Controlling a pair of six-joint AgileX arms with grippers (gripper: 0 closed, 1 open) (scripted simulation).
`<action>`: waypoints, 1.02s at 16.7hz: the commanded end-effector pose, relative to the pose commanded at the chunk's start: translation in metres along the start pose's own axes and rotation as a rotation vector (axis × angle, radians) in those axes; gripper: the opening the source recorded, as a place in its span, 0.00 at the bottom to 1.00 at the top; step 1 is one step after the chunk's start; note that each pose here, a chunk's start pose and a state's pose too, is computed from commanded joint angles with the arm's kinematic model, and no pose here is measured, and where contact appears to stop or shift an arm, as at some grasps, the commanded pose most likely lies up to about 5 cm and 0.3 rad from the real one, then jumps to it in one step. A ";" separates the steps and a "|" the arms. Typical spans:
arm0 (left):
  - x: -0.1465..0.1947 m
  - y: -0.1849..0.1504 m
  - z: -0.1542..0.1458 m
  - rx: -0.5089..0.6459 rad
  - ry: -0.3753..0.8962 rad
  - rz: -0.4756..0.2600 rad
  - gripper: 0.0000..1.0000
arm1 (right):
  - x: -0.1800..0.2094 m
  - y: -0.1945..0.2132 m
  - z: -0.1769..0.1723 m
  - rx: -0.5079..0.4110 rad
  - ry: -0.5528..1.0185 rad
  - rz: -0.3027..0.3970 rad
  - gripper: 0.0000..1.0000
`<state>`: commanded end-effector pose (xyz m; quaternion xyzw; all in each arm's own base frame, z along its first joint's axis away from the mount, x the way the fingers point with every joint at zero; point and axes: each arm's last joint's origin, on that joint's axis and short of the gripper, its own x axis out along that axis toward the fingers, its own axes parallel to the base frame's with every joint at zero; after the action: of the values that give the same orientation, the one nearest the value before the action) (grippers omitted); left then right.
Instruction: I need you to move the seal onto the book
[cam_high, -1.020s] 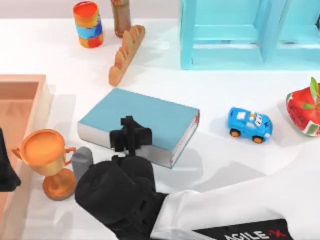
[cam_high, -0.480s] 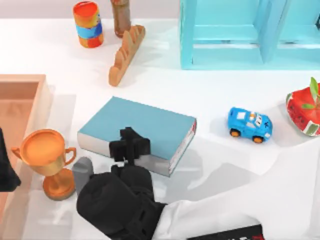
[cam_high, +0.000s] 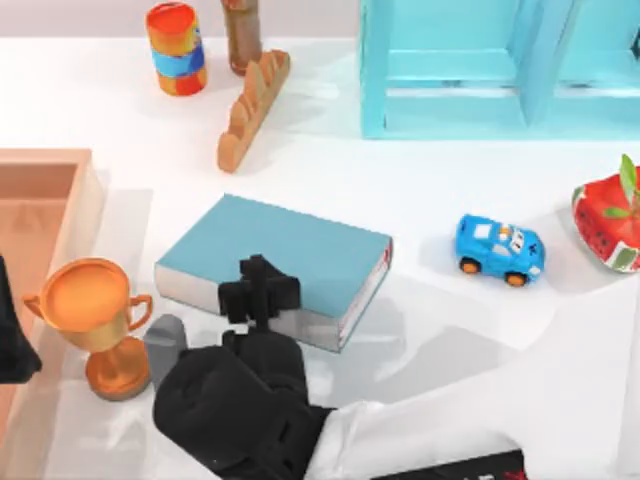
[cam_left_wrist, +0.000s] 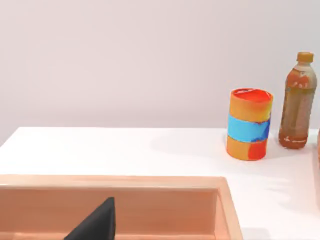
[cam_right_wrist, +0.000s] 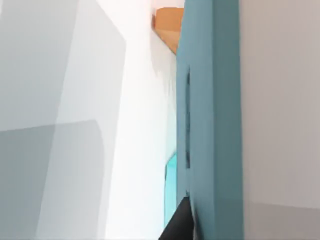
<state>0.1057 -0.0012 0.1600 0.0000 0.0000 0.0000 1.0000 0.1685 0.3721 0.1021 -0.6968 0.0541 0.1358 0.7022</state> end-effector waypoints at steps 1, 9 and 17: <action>0.000 0.000 0.000 0.000 0.000 0.000 1.00 | 0.000 0.000 0.000 0.000 0.000 0.000 0.60; 0.000 0.000 0.000 0.000 0.000 0.000 1.00 | 0.000 0.000 0.000 0.000 0.000 0.000 1.00; 0.000 0.000 0.000 0.000 0.000 0.000 1.00 | -0.003 0.000 0.002 0.006 -0.003 0.001 1.00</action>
<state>0.1057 -0.0012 0.1600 0.0000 0.0000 0.0000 1.0000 0.1649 0.3734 0.1027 -0.6945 0.0537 0.1372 0.7042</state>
